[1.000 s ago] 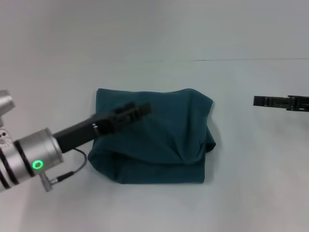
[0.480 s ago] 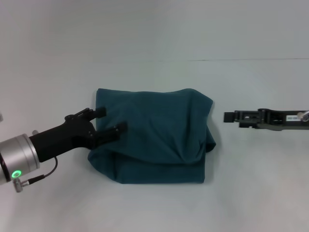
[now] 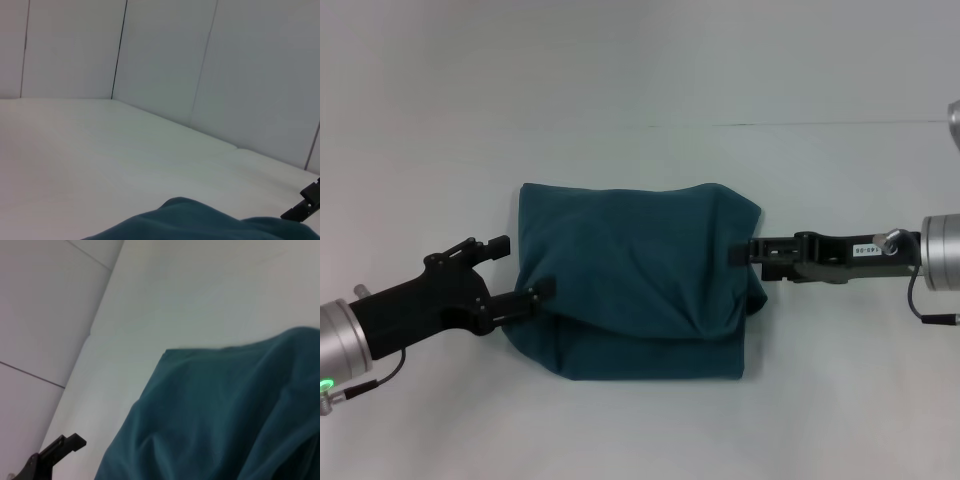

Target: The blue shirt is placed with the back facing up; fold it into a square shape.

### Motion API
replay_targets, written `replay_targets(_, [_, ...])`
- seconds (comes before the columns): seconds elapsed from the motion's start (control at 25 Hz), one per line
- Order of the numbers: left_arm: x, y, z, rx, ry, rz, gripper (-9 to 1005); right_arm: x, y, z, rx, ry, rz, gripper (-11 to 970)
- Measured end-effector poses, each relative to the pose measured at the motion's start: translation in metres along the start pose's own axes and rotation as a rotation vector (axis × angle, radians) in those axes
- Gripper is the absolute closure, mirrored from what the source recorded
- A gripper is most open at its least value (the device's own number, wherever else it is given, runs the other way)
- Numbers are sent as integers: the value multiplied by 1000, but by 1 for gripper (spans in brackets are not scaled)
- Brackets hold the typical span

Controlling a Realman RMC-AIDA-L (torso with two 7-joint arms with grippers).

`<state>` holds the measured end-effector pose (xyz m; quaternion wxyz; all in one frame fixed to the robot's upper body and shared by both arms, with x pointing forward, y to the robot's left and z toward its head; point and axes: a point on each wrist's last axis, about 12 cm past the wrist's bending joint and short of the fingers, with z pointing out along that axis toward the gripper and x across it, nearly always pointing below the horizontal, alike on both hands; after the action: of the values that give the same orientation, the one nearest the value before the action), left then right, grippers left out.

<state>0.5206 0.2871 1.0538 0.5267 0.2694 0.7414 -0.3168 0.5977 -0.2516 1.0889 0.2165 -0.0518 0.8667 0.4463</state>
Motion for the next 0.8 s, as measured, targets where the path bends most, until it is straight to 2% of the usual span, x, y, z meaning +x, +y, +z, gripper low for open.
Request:
replay_targets(0.28, [4,0,-6,3,55,58,75,6,0,6,-6,20,43,43])
replay_targets(0.8, [3,2,-4,5,71,78,75,13,3,27,9,26,59,154])
